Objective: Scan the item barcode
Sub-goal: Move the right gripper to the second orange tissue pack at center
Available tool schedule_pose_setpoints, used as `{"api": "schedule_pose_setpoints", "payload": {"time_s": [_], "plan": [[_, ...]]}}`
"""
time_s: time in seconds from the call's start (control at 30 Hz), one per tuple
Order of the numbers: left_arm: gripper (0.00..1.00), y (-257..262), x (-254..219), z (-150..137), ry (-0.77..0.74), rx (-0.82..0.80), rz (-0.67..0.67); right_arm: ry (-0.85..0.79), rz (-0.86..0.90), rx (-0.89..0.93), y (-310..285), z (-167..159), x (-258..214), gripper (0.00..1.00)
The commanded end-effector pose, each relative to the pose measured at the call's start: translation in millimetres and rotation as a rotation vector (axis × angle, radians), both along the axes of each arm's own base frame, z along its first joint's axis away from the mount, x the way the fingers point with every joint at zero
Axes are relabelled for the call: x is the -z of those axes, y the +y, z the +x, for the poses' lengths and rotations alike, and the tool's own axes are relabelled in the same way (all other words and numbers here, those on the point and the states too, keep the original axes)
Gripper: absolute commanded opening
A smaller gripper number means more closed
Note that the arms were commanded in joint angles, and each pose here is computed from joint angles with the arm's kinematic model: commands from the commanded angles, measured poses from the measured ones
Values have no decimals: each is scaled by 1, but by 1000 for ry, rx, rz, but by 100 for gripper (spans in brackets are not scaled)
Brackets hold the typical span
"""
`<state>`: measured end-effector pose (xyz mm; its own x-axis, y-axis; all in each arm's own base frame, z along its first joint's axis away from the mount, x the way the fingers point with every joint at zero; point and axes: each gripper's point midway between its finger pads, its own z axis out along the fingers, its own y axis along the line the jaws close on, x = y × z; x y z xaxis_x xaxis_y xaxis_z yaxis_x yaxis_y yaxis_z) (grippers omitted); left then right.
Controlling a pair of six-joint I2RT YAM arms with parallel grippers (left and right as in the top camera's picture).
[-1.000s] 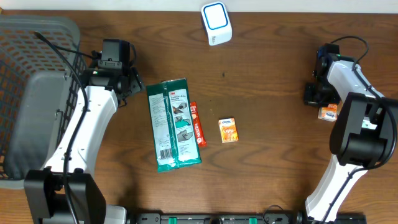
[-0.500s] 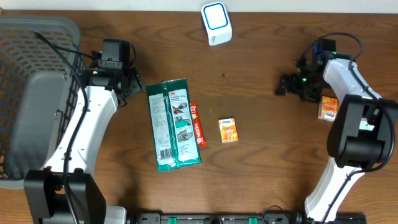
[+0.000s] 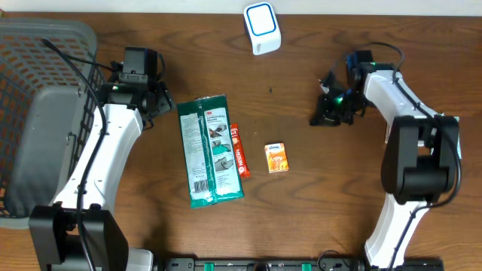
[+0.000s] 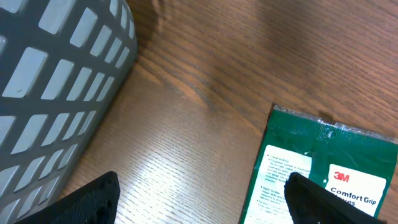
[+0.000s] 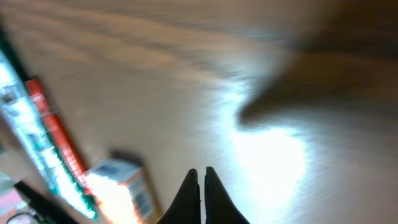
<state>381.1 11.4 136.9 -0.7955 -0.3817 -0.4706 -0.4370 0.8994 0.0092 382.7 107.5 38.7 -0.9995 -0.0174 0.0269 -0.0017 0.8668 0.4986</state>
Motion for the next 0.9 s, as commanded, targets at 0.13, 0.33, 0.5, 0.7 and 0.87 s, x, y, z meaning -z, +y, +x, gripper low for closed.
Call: {"api": "schedule_pose_setpoints", "payload": {"time_s": [0.13, 0.33, 0.5, 0.7, 0.87], "plan": [[85, 3, -2, 0, -1, 2, 20, -80, 37, -176, 68, -26, -51, 10], [85, 3, -2, 0, -1, 2, 20, -61, -154, -256, 97, -51, -31, 1], [85, 3, -2, 0, -1, 2, 19, -95, -380, -231, 106, -63, -21, 1], [84, 3, -2, 0, -1, 2, 20, -132, -578, -148, 105, -77, -10, 1], [85, 3, -2, 0, -1, 2, 19, -149, -647, -135, 104, -87, -2, 1]]}}
